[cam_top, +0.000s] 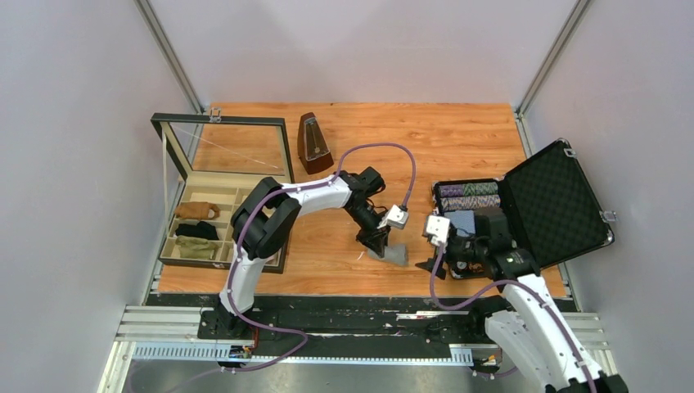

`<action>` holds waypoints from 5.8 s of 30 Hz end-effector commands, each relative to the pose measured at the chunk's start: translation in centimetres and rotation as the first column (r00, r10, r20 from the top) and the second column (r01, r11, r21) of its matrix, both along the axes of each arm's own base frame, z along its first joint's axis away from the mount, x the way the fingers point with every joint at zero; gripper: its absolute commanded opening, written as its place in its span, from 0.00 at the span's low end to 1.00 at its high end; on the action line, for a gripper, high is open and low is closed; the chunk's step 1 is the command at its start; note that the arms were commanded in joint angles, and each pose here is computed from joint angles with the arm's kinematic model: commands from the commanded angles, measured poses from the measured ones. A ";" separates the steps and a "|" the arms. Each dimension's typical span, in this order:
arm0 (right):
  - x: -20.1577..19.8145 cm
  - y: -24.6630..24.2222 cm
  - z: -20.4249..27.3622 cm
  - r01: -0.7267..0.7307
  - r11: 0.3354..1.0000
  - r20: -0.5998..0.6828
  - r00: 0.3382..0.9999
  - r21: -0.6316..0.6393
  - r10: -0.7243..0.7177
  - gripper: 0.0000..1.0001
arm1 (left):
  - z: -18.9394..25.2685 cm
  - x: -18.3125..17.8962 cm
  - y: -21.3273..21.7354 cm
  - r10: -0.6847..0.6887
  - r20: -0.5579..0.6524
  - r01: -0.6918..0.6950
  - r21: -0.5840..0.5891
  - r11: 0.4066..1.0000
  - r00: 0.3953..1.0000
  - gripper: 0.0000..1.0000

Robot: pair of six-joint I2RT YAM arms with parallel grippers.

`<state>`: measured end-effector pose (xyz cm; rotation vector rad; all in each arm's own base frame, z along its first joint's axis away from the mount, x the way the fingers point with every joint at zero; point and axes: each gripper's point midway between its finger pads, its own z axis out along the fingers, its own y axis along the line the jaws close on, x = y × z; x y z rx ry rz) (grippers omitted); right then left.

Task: Roll the underwear
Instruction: Pick up the underwear from the center of the board, then place the underwear in the storage box.

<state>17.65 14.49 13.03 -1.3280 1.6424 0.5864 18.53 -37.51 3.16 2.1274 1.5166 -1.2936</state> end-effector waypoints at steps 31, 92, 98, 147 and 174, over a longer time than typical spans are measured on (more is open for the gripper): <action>0.8 7.4 -10.8 -0.341 0.916 -0.171 0.936 -0.211 0.309 0.05 | -0.3 3.0 5.2 0.372 -0.197 -0.353 0.126 0.927 0.907 0.51; 10.1 9.4 -10.0 0.438 0.898 -0.777 -0.553 0.034 0.299 0.00 | 5.4 8.7 2.1 0.302 0.870 0.084 -0.360 0.929 0.390 0.99; 10.3 9.4 -9.8 0.472 0.881 -0.719 -0.599 0.039 0.353 0.00 | 5.3 11.2 2.5 0.346 0.895 -0.019 -0.355 0.935 0.282 0.92; 17.6 2.4 2.8 0.316 0.947 -0.761 0.627 0.050 -0.169 1.00 | 14.8 10.0 32.4 0.001 0.702 -0.295 0.299 0.908 0.712 0.00; 13.1 1.2 11.0 0.244 0.970 -0.499 0.838 -0.017 -0.220 1.00 | 3.4 12.2 36.6 -0.035 0.516 -0.238 0.452 0.860 0.856 0.00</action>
